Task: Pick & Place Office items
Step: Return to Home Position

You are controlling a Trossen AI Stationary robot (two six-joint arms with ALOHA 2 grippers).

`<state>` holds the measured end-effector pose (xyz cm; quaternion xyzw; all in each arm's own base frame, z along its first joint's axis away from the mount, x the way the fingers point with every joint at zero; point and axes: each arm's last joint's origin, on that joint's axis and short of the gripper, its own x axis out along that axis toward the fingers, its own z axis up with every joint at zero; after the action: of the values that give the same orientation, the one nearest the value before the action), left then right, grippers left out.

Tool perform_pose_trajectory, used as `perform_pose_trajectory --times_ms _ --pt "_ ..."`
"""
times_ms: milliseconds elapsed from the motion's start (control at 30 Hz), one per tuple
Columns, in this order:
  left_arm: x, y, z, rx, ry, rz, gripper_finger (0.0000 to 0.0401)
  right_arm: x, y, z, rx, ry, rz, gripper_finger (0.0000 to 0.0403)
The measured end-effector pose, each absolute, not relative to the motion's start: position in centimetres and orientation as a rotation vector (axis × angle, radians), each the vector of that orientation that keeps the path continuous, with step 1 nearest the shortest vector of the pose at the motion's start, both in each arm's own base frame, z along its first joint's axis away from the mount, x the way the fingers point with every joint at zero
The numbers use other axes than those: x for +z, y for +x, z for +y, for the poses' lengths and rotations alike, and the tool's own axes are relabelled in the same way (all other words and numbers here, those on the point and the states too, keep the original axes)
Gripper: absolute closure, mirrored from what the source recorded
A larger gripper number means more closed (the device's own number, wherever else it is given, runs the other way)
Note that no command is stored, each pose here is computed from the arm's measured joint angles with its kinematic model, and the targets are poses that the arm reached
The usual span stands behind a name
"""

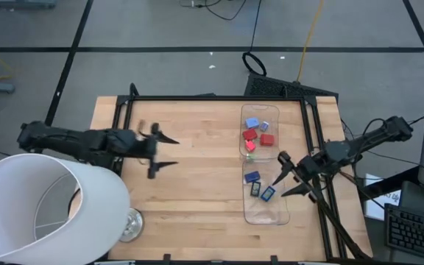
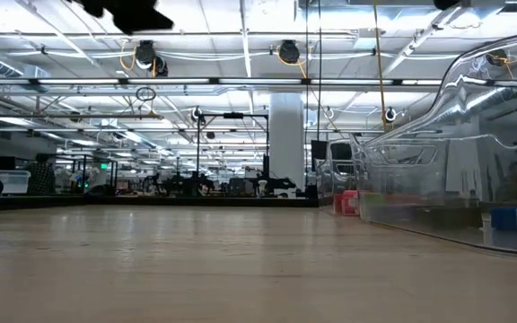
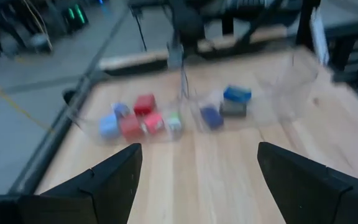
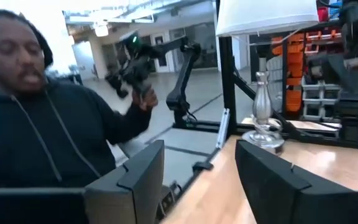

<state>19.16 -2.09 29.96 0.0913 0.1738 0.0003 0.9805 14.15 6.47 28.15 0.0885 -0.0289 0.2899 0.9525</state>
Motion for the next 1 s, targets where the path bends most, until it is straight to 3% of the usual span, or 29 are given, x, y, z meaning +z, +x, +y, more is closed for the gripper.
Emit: perform_pose_trajectory --times_ms 133,333,433,633,1000 --pt "30.4 15.9 -1.3 0.013 0.166 0.235 0.0077 27.8 13.5 6.2 0.580 0.108 -0.023 0.0211" --pt "26.6 12.9 -0.4 0.054 0.102 0.176 0.0077 27.9 13.1 6.0 0.578 0.070 -0.035 0.0215" --pt "24.9 12.3 -0.2 0.043 0.068 0.114 0.0077 27.6 12.8 5.8 0.538 0.014 -0.016 0.0215" --pt "22.3 11.5 0.5 0.078 0.016 0.061 0.0077 27.4 12.7 4.7 0.218 0.029 0.009 0.0211" --pt "20.6 10.5 1.5 0.174 -0.065 -0.019 0.0077 27.2 11.9 4.0 0.178 0.035 -0.025 0.0213"
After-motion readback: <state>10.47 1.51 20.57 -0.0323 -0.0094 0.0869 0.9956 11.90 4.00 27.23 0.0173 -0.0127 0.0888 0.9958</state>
